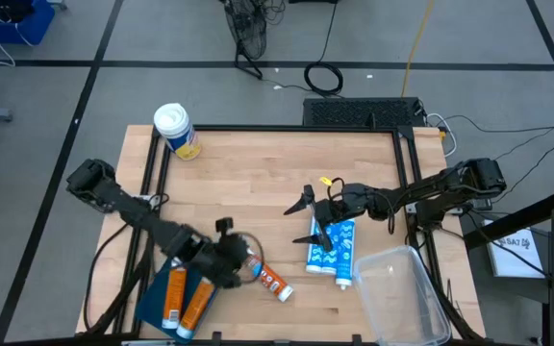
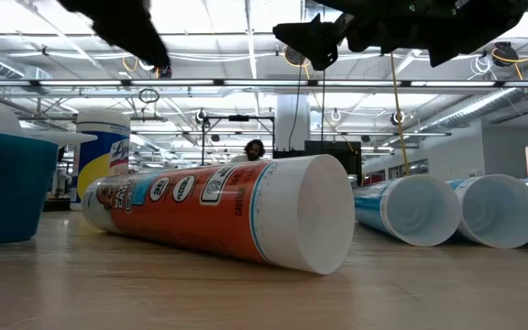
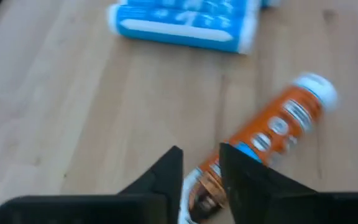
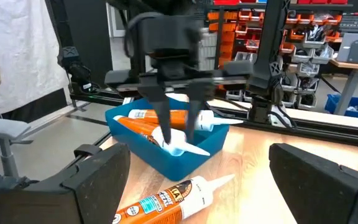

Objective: Pick & place silicon tubes, Sealant and Lysol wipes
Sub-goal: Put the orange sealant into the blue bin

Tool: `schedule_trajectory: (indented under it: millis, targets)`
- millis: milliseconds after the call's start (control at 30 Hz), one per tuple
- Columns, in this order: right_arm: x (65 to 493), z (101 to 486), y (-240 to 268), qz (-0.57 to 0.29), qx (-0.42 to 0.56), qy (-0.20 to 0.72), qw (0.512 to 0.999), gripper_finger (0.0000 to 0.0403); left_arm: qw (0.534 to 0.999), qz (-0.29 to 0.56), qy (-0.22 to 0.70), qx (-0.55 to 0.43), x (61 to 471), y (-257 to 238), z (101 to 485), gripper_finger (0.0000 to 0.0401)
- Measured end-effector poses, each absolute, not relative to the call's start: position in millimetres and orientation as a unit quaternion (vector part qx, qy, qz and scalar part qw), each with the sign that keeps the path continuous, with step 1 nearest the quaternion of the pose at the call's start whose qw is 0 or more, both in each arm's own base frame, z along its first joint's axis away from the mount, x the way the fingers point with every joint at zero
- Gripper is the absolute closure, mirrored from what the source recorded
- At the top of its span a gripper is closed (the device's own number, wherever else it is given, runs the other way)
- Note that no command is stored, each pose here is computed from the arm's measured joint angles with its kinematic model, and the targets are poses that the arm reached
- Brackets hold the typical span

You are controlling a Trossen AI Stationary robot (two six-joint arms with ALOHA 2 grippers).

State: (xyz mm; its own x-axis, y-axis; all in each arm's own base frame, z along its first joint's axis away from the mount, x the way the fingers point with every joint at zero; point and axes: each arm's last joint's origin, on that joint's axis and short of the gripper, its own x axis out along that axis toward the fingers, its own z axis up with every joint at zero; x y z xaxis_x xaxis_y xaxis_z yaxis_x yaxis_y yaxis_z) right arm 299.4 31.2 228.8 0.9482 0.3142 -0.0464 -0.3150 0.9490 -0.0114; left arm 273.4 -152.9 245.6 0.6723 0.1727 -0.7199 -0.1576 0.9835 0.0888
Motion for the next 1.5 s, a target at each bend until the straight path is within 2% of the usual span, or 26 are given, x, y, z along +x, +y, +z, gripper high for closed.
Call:
schedule_trajectory:
  millis: [100, 233, 433, 500, 600, 700, 800, 867, 1233, 1500]
  targets:
    - [299.4, 228.8, 31.1, 0.159, -0.011, 0.022, 0.987, 0.0044, 0.919, 0.104, 0.379, -0.030, 283.8, -140.5, 245.8, 0.0244]
    - [299.4, 228.7, 31.1, 0.159, -0.017, 0.021, 0.987, 0.0044, 0.919, 0.037, 0.393, -0.026, 289.3, -132.4, 233.5, 0.0197]
    - [299.2, 225.8, 31.0, 0.159, -0.018, 0.036, 0.986, 0.0044, 0.920, -0.101, 0.373, 0.059, 280.8, -139.2, 202.2, 0.0175]
    - [299.2, 224.8, 31.0, 0.159, -0.017, 0.041, 0.986, 0.0044, 0.919, -0.138, 0.360, 0.086, 276.4, -143.3, 195.0, 0.0182]
    - [299.1, 224.2, 31.0, 0.159, -0.017, 0.044, 0.986, 0.0044, 0.915, -0.169, 0.351, 0.105, 269.7, -147.6, 185.8, 0.0216]
    - [299.1, 224.4, 31.0, 0.159, -0.019, 0.043, 0.986, 0.0044, 0.922, -0.181, 0.328, 0.099, 268.3, -148.9, 181.9, 0.0278]
    - [299.1, 224.7, 31.0, 0.159, -0.019, 0.041, 0.986, 0.0044, 0.925, -0.195, 0.315, 0.087, 268.3, -147.8, 179.6, 0.0359]
    - [299.2, 225.7, 31.0, 0.159, -0.020, 0.036, 0.986, 0.0044, 0.928, -0.198, 0.309, 0.072, 272.2, -147.1, 177.0, 0.0388]
    - [299.3, 227.1, 31.0, 0.159, -0.020, 0.029, 0.987, 0.0044, 0.906, -0.180, 0.374, 0.084, 295.0, -144.3, 125.1, 0.0393]
    - [299.4, 228.2, 31.0, 0.159, -0.021, 0.023, 0.987, 0.0044, 0.922, -0.054, 0.357, 0.139, 302.2, -126.8, 132.6, 0.0387]
